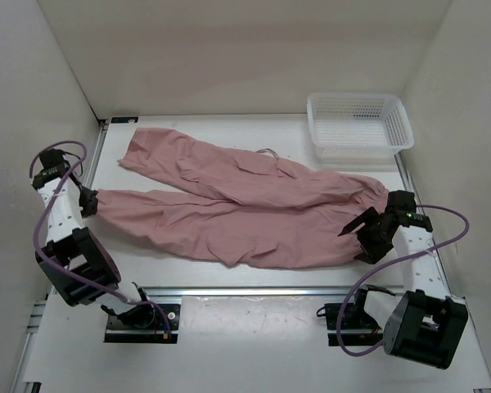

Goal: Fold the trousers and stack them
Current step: Fold the trousers

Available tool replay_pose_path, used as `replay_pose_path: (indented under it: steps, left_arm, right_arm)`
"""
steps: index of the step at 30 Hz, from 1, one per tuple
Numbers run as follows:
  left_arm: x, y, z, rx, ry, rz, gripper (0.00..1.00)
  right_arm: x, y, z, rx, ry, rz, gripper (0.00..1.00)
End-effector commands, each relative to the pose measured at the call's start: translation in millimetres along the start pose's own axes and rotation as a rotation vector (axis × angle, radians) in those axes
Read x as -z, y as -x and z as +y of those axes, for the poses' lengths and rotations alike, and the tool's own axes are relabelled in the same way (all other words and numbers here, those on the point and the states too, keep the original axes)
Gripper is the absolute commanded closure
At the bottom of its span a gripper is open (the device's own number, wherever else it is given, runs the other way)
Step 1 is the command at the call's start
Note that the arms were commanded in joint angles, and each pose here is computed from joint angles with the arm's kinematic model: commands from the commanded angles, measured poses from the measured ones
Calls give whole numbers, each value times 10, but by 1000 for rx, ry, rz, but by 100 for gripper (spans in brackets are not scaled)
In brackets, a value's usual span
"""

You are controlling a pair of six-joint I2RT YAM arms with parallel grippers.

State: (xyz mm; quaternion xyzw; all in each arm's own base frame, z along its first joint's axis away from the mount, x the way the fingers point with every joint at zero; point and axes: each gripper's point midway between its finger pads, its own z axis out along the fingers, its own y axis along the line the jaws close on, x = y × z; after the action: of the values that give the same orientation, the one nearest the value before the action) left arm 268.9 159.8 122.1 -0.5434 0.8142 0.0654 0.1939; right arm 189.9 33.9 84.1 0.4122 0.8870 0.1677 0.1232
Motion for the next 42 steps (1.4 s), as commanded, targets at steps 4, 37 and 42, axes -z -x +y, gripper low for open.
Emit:
replay_pose_path:
  steps: [4,37,42]
  left_arm:
    - [392,234,-234,-14,-124,-59,90]
    - [1485,771,-528,54,-336,-246,90]
    - [1594,793,-352,74,-319,-267,90]
  right_arm:
    - [2,153,-129,-54,-86,-71,30]
    - [843,674,-268,-65,-219,-483,100]
    - [1005,605,-215,-62,-186,-488,100]
